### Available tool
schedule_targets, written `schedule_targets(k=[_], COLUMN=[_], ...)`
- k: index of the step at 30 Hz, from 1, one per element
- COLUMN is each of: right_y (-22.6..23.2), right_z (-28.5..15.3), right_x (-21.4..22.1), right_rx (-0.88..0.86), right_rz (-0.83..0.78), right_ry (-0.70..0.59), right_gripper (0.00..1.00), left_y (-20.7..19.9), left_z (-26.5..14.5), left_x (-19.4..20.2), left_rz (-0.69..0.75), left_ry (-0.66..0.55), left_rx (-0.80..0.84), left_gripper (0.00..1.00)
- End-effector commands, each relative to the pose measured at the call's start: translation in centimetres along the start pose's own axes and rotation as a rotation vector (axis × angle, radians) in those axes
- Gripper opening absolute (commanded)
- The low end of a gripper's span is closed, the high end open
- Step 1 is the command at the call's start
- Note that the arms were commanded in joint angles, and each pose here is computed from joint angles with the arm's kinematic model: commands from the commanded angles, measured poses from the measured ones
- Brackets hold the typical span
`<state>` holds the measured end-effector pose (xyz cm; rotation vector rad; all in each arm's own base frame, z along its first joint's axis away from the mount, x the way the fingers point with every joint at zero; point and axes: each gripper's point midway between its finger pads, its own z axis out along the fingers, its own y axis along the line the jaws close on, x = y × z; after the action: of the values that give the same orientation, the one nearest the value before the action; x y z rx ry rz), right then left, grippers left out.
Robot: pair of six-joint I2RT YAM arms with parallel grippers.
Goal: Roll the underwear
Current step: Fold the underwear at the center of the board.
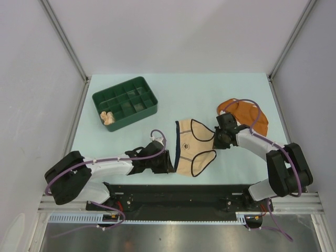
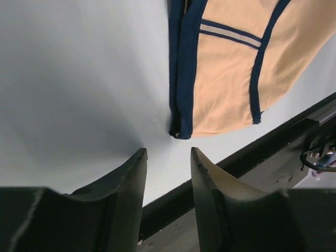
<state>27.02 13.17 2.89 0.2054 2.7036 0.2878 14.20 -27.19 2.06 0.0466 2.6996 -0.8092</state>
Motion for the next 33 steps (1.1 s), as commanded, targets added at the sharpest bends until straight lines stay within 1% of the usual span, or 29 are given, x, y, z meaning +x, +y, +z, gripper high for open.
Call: schedule_targets(k=[1, 3, 4, 7, 9, 11, 12, 13, 15, 16, 19, 21, 22, 23, 24, 25, 27, 30, 33], right_y=[-0.5, -0.5, -0.4, -0.2, 0.0, 0.2, 0.4, 0.5, 0.5, 0.5, 1.3, 2.5, 3.1, 4.0, 4.6, 4.8, 4.4, 3.2, 3.6], right_z=[-0.8, -0.7, -0.6, -0.8, -1.0, -1.3, -1.6, -1.9, -2.5, -2.8, -4.2, -4.9, -5.5, -5.9, -6.1, -6.3, -6.2, -5.7, -5.7], right_x=[0.5, 0.5, 0.5, 0.4, 0.4, 0.3, 0.2, 0.4, 0.3, 0.6, 1.1, 1.7, 2.1, 2.8, 3.2, 3.7, 4.2, 4.1, 4.2], right_rx=[0.032, 0.03, 0.027, 0.017, 0.011, 0.002, -0.004, -0.003, 0.003, 0.006, -0.014, -0.056, -0.082, -0.106, -0.122, -0.126, -0.094, -0.032, -0.063], right_rz=[0.01, 0.005, 0.003, 0.0, -0.003, -0.007, -0.011, -0.022, -0.039, -0.051, -0.085, -0.128, -0.143, -0.168, -0.185, -0.194, -0.192, -0.171, -0.174], right_ry=[-0.003, -0.004, -0.002, -0.006, -0.014, -0.019, -0.03, -0.027, -0.049, -0.046, -0.06, -0.06, -0.062, -0.057, -0.05, -0.043, -0.034, -0.032, -0.016], right_gripper=[0.03, 0.06, 0.1, 0.16, 0.17, 0.22, 0.25, 0.33, 0.41, 0.51, 0.62, 0.66, 0.69, 0.7, 0.7, 0.71, 0.72, 0.74, 0.75], left_y=[-0.5, -1.4, -1.8, -1.6, -1.5, -0.8, -0.5, 0.2, 0.7, 1.1, 1.6, 2.0, 1.8, 1.9, 1.9, 1.8, 1.9, 1.7, 1.1], left_z=[0.4, 0.6, 0.7, 1.3, 1.7, 2.2, 2.3, 2.2, 2.2, 2.2, 2.2, 2.5, 2.6, 2.8, 2.9, 3.0, 3.0, 3.0, 2.4], left_x=[1.2, 1.2, 1.0, 1.5, 1.8, 2.1, 1.8, 2.0, 1.5, 1.6, 1.2, 1.3, 1.2, 1.5, 1.5, 0.9, 0.9, 0.5, 0.4], left_rz=[-0.014, -0.013, -0.01, -0.007, -0.016, -0.017, -0.018, -0.019, -0.014, -0.016, -0.014, -0.01, -0.002, 0.003, 0.013, 0.02, 0.035, 0.047, 0.058], left_ry=[0.03, 0.032, 0.033, 0.055, 0.071, 0.084, 0.071, 0.077, 0.049, 0.046, 0.024, 0.026, 0.026, 0.035, 0.038, 0.013, 0.011, -0.004, -0.016], left_rx=[0.045, 0.078, 0.088, 0.069, 0.061, 0.027, 0.008, -0.028, -0.065, -0.087, -0.116, -0.135, -0.132, -0.141, -0.143, -0.155, -0.171, -0.175, -0.157], left_gripper=[0.48, 0.5, 0.51, 0.52, 0.51, 0.47, 0.46, 0.41, 0.36, 0.33, 0.27, 0.26, 0.23, 0.22, 0.17, 0.14, 0.1, 0.0, 0.0])
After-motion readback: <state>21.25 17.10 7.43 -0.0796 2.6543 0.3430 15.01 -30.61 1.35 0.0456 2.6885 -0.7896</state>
